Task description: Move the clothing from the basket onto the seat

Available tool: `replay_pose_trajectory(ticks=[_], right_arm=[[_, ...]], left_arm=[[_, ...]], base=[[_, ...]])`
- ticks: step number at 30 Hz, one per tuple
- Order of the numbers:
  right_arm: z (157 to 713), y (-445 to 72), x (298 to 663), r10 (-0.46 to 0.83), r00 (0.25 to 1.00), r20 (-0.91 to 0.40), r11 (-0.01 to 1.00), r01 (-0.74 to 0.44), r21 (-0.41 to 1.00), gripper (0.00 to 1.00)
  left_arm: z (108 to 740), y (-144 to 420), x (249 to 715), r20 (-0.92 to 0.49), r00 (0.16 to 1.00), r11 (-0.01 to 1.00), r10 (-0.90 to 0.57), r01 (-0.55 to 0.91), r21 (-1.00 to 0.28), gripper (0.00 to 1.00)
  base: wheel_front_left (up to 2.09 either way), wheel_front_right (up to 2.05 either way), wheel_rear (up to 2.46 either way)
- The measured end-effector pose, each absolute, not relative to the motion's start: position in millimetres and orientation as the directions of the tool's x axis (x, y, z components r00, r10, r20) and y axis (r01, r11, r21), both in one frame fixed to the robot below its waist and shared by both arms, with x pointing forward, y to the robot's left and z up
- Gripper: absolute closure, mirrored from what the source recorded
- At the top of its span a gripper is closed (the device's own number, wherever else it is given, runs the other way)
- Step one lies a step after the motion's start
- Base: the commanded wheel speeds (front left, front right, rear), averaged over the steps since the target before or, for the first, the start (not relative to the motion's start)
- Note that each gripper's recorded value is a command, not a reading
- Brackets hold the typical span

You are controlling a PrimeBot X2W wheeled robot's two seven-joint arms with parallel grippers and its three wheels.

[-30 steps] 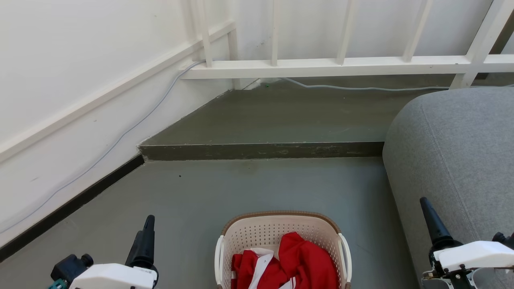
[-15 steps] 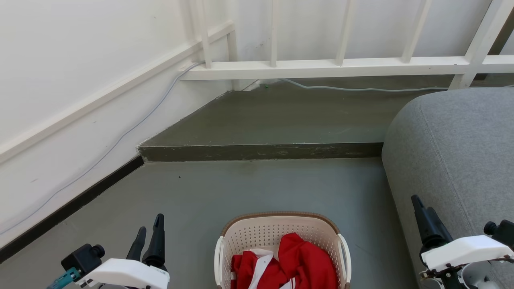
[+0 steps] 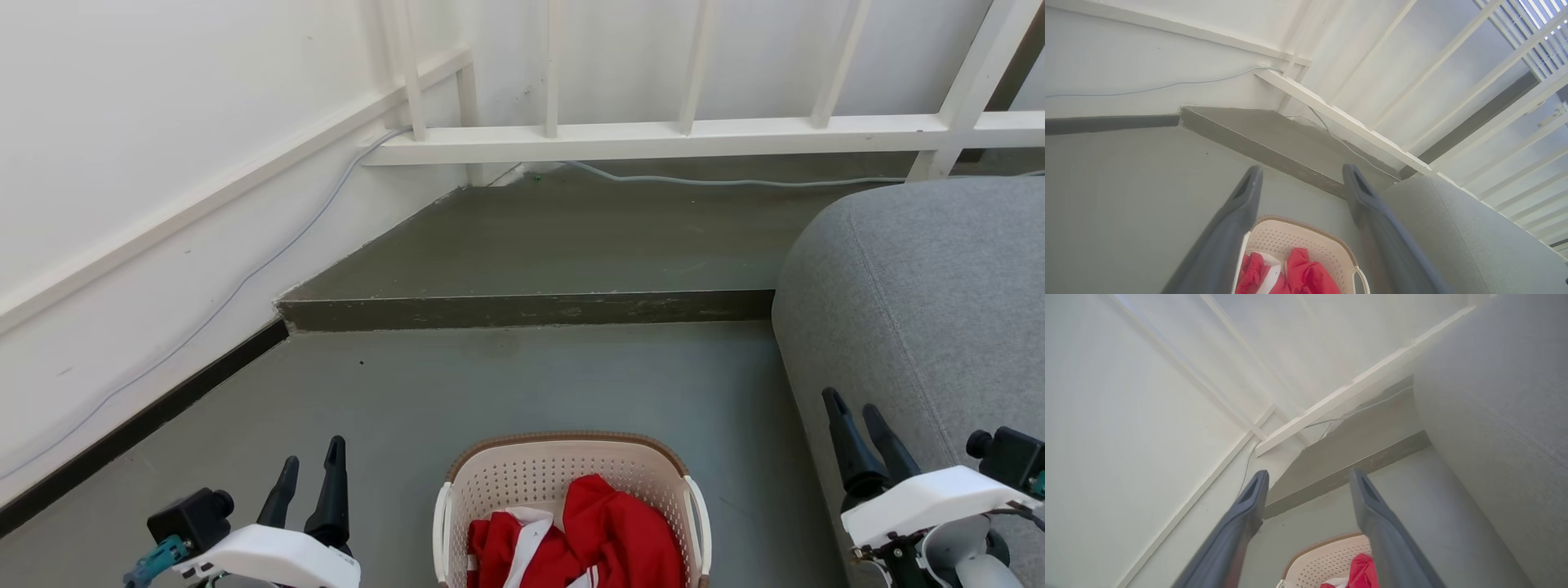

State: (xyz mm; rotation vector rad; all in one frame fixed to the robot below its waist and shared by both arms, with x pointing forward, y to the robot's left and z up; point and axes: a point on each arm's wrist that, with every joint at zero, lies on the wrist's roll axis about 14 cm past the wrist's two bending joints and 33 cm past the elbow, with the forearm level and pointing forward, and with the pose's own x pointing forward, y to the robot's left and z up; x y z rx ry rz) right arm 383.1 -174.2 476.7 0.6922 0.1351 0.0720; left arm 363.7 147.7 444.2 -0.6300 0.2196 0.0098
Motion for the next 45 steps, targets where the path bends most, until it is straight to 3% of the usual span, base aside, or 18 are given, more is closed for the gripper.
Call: replay_pose_trajectory(ticks=[21, 45], right_arm=[[483.4, -173.3, 384.9, 0.143, 0.988, -0.065, 0.901, -0.103, 0.421, 0.0], [497.5, -173.1, 392.7, 0.195, 0.981, -0.01, 0.969, -0.191, 0.156, 0.0]], left_arm=[[453.1, 138.9, 370.1, -0.158, 0.985, 0.938, -0.07, 0.011, -0.347, 0.0], [464.3, 129.8, 375.2, -0.082, 0.992, 0.993, -0.099, 0.093, -0.075, 0.0]], base=[[0.0, 0.0, 0.0], [0.0, 0.0, 0.0]])
